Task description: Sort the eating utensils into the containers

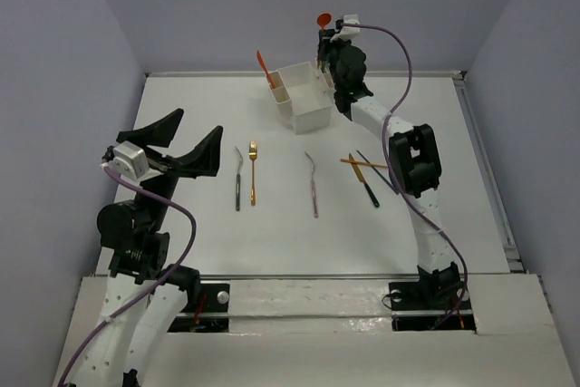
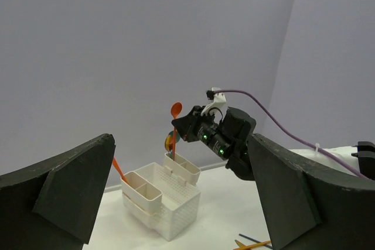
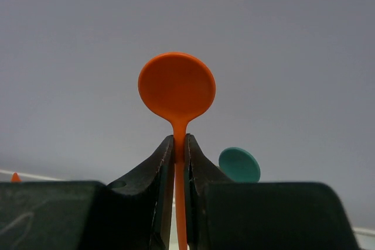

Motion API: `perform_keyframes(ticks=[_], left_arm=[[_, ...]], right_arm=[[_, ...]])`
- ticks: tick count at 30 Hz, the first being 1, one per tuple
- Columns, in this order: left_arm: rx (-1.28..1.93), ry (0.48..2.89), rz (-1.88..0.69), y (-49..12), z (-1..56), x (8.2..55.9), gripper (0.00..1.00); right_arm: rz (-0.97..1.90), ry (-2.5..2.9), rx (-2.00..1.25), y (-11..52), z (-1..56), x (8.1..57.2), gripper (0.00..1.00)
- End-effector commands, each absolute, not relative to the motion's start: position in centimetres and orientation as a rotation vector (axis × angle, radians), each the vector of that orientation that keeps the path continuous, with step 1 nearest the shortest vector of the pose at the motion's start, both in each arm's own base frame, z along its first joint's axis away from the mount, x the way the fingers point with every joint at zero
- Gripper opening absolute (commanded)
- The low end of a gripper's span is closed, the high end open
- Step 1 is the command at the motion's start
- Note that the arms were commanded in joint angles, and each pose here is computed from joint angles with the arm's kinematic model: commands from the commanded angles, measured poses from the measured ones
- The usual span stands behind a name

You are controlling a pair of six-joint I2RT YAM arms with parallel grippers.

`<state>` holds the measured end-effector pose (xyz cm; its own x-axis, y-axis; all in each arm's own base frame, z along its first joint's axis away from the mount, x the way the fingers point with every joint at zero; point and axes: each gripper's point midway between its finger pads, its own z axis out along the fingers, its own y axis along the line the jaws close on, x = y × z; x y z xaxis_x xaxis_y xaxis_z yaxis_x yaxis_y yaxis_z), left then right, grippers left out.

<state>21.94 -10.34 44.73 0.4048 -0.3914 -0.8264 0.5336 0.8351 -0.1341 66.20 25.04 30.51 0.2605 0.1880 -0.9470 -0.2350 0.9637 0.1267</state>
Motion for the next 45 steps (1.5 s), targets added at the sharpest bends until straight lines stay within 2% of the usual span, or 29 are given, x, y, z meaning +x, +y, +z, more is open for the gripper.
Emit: perform_keyframes(ticks=[1, 10, 24, 27, 30, 31, 33, 38, 45], left_arm=[[0.157, 0.934, -0.560, -9.8, 46.8, 21.8, 0.99], [0.163, 0.956, -0.560, -10.0, 46.3, 22.5, 0.99], [0.162, 0.960, -0.551, -9.8, 46.2, 22.7, 0.99], [0.157, 0.956, -0.544, -9.6, 46.3, 22.6, 0.99], [0.158, 0.952, -0.545, -9.6, 46.4, 22.5, 0.99], [0.158, 0.951, -0.546, -9.6, 46.4, 22.4, 0.99], [0.160, 0.951, -0.545, -9.6, 46.4, 22.4, 0.99], [0.164, 0.942, -0.549, -9.6, 46.5, 22.0, 0.99], [0.166, 0.917, -0.548, -9.4, 47.0, 21.2, 0.99]], right_arm=[[0.231, 1.078, 0.020, 22.8, 36.8, 66.4, 0.00], [0.211, 1.063, 0.031, 21.8, 36.1, 67.5, 0.00], [0.229, 1.153, -0.009, 22.6, 30.4, 67.9, 0.00], [0.234, 1.170, -0.023, 22.8, 29.9, 67.8, 0.09], [0.230, 1.183, -0.035, 22.7, 29.6, 67.4, 0.26], [0.231, 1.169, -0.033, 22.6, 30.5, 66.9, 0.40], [0.231, 1.179, -0.044, 22.5, 30.2, 66.5, 0.48], [0.246, 1.197, -0.055, 22.3, 32.4, 65.2, 0.51], [0.310, 1.247, -0.017, 20.9, 35.6, 60.3, 0.51]])
